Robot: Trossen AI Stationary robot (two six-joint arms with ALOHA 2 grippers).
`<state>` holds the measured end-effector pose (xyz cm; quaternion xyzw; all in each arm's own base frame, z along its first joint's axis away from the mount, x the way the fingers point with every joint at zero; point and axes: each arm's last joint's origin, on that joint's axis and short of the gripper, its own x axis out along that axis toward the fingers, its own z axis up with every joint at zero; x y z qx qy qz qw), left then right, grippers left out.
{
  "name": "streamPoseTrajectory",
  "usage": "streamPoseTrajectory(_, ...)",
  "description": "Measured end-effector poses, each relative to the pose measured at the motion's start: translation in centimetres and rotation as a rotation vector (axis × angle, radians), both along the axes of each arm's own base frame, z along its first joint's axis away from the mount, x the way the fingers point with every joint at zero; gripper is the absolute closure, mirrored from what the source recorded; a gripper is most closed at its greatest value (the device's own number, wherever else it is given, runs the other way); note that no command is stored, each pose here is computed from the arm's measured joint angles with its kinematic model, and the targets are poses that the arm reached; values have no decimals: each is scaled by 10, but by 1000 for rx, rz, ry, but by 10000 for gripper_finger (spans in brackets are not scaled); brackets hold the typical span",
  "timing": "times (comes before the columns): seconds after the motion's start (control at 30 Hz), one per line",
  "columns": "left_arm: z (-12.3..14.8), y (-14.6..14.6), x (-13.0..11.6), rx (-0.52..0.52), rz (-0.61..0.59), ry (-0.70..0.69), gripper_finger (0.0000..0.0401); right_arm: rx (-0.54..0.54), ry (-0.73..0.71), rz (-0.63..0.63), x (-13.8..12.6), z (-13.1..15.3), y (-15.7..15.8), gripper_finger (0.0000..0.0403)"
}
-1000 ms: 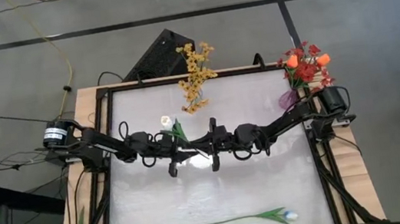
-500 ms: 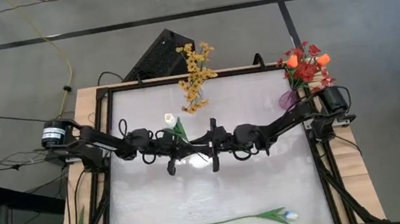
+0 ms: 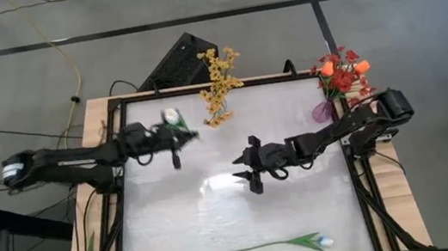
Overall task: Sort flowers into vase by color
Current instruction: Put the top white tulip into the transparent vase
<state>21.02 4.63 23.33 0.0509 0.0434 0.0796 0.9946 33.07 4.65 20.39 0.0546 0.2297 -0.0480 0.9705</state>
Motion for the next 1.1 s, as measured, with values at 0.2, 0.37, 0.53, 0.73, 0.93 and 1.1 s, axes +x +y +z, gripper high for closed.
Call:
streamPoseTrajectory(0.2, 16, 45, -29, 42, 287, -65, 401, 8, 30, 5, -1, -5, 4, 187)
streamPoseTrajectory(0.37, 10, 91, -41, -63, 358, -122, 401, 3, 38, 3, 1, -8, 3, 191)
streamPoseTrajectory(0.53, 9, 133, -28, -245, 193, -145, 401, 19, 21, -6, 2, -7, 3, 193)
streamPoseTrajectory(0.73, 7, 160, 13, -312, 52, -137, 401, 28, 19, -4, 1, -7, 5, 193)
streamPoseTrajectory(0.93, 5, 175, 31, -313, 43, -139, 401, 45, 38, -1, 0, -9, 10, 193)
streamPoseTrajectory(1.1, 10, 178, 34, -289, 68, -157, 401, 42, 58, 8, -2, -10, 13, 193)
